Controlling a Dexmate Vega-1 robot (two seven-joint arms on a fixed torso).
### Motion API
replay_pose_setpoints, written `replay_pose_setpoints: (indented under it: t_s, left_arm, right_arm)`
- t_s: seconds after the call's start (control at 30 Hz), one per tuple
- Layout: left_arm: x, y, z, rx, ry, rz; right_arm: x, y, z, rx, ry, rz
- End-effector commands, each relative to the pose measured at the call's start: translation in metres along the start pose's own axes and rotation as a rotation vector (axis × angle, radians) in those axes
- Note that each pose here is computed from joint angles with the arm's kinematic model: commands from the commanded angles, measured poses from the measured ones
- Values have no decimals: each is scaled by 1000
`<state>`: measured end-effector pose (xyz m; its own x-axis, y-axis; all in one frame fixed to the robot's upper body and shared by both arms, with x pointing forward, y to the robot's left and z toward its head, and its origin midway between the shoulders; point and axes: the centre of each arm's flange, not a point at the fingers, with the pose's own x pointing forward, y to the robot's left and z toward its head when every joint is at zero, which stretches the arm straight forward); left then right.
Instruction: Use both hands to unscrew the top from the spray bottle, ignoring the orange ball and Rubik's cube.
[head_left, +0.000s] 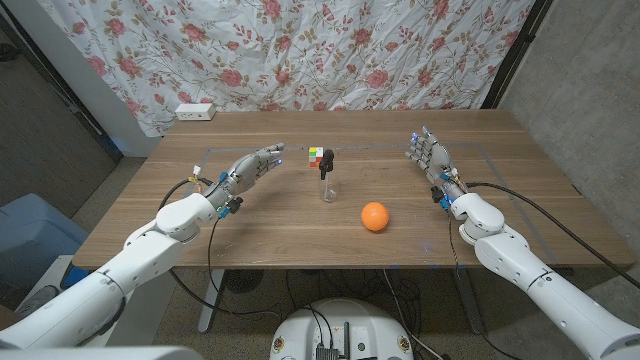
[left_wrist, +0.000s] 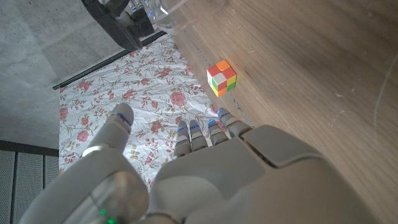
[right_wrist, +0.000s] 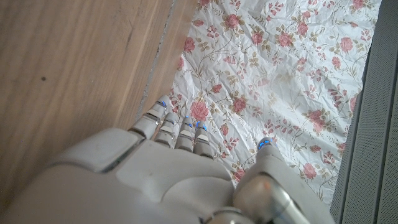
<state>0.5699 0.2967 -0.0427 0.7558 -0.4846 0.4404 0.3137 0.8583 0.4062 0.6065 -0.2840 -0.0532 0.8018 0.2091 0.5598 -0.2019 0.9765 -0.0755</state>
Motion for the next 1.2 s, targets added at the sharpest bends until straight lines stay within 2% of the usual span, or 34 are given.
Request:
replay_pose_setpoints:
  t_s: [0.03,0.57,1.0,1.2]
  left_arm:
    - [7,0,-2,42,15,-69]
    - [21,-4,1,127,57,-213]
    - [32,-12,2,153,81,-328]
    - [34,-13,2,181,82,-344]
  right_arm:
    - [4,2,-2,3,-6,13]
    - [12,9,-3,1,-8,23]
    - [8,11,-6,4,-10,9]
    - [4,12,-5,-5,-17,5]
